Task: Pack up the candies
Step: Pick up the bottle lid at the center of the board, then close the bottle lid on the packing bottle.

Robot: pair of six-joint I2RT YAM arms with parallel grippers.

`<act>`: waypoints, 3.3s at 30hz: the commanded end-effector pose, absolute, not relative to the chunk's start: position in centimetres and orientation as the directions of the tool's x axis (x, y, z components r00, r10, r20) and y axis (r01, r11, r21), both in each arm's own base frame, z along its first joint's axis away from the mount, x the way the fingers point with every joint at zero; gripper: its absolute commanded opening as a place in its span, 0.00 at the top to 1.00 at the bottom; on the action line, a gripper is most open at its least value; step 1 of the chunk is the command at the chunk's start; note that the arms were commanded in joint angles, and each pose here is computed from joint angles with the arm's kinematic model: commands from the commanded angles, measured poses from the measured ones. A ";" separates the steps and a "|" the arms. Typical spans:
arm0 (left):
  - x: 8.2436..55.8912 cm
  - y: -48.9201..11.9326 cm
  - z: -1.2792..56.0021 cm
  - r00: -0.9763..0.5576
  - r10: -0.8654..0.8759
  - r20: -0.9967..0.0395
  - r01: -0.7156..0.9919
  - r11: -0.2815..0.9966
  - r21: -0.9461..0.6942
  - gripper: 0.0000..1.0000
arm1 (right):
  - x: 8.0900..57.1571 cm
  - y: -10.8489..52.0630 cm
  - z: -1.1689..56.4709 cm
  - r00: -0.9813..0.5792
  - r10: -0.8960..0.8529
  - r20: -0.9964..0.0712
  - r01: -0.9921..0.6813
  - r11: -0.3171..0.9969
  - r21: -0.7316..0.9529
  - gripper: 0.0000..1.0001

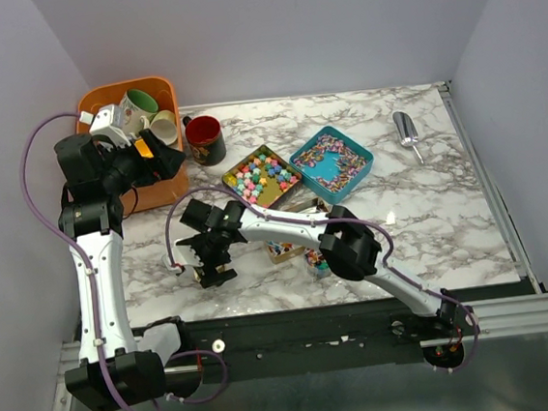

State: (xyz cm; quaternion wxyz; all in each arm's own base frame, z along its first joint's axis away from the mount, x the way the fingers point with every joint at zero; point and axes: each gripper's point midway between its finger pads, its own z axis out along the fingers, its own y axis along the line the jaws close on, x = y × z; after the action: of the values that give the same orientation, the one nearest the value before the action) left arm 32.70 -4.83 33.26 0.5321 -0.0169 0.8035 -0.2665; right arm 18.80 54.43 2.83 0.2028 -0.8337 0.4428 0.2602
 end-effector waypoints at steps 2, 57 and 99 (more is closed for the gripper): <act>32.4 -5.1 33.1 -0.440 -0.317 -0.840 0.261 0.850 -0.458 0.01 | 18.2 53.4 0.4 0.438 -0.690 -0.576 -0.857 -0.513 -0.038 0.05; 29.8 -10.5 25.6 -0.551 -0.259 -0.793 0.360 0.783 -0.507 0.01 | 18.0 23.5 10.2 0.328 -0.871 -0.364 -0.945 -0.298 -0.138 0.22; 31.1 -7.9 25.3 -0.535 -0.316 -0.784 0.277 0.811 -0.516 0.01 | 17.8 26.1 9.4 0.434 -0.838 -0.330 -0.901 -0.403 -0.162 0.25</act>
State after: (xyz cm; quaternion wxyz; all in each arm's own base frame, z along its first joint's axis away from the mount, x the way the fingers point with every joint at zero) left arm 30.80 -8.31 25.07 0.4718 -0.0044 0.8255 -0.3097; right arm 16.84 26.24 10.64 0.1599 -0.8270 0.5238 0.1269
